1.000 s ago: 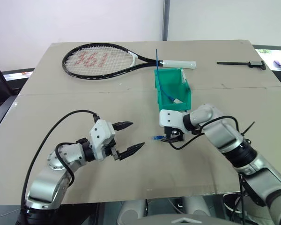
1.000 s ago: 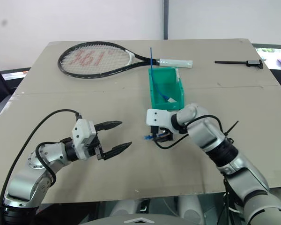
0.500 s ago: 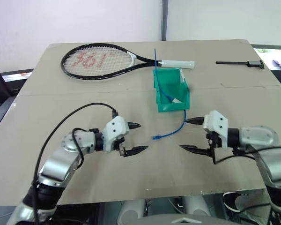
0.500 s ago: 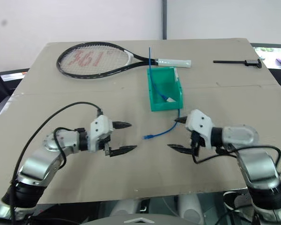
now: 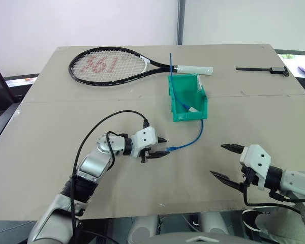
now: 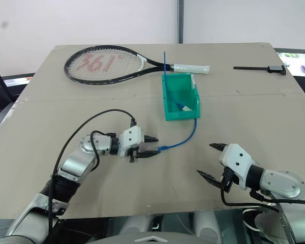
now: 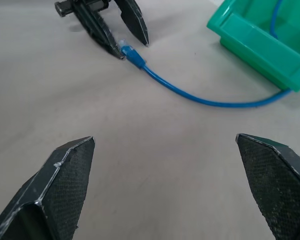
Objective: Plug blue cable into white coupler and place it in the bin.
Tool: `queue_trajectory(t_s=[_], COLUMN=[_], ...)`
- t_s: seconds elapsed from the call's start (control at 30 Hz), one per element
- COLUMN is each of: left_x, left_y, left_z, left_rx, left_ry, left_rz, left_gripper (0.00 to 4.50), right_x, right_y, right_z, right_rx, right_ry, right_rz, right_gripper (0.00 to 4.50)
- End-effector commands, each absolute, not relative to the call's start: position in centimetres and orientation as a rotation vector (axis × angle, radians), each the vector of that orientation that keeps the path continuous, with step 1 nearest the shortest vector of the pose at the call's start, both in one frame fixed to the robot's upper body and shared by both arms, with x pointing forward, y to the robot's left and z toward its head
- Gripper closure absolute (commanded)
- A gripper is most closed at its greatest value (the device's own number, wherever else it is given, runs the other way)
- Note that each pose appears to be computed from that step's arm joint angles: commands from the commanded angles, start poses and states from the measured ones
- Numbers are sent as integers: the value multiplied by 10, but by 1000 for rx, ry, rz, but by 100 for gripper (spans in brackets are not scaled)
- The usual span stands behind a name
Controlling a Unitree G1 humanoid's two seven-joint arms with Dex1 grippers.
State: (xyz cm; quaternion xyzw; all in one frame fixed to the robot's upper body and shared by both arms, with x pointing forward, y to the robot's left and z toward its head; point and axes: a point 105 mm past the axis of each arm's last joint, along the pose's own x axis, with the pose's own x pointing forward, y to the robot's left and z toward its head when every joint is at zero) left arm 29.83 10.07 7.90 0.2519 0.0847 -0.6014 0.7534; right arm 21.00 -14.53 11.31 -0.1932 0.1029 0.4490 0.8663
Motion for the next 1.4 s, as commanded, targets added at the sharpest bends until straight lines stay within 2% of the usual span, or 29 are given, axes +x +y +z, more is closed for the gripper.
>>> queue_trajectory(t_s=[0.03,0.1,0.13,0.27,0.43,0.53,0.63,0.77,1.2,1.33,1.37,1.4], left_x=[296,295,294,292,297,297,298,296,294,292,291,291], left_y=[101,102,101,88,78,76,79,76,66,65,65,65], left_z=[78,82,86,125,161,171,177,178,172,172,172,172], left_rx=[568,566,559,473,429,448,473,503,484,482,479,479], left_ry=[186,166,143,-48,-212,-275,-331,-398,-433,-436,-435,-433], left_rz=[-1342,-1350,-1356,-1368,-1319,-1298,-1265,-1249,-1256,-1263,-1265,-1269], left_gripper=[353,434,444,444,444,450,450,450,450,450,450,450], right_x=[207,206,206,206,219,228,239,249,260,262,262,262], right_y=[-146,-146,-144,-125,-103,-91,-84,-73,-55,-53,-53,-52], right_z=[121,117,115,115,127,147,166,181,188,187,187,188], right_rx=[-339,-241,-185,128,355,500,616,686,680,667,664,662], right_ry=[213,258,277,331,302,226,156,135,172,176,177,175], right_rz=[894,840,816,788,728,720,696,715,786,795,798,800], right_gripper=[0,0,0,0,0,89,232,232,232,418,445,445])
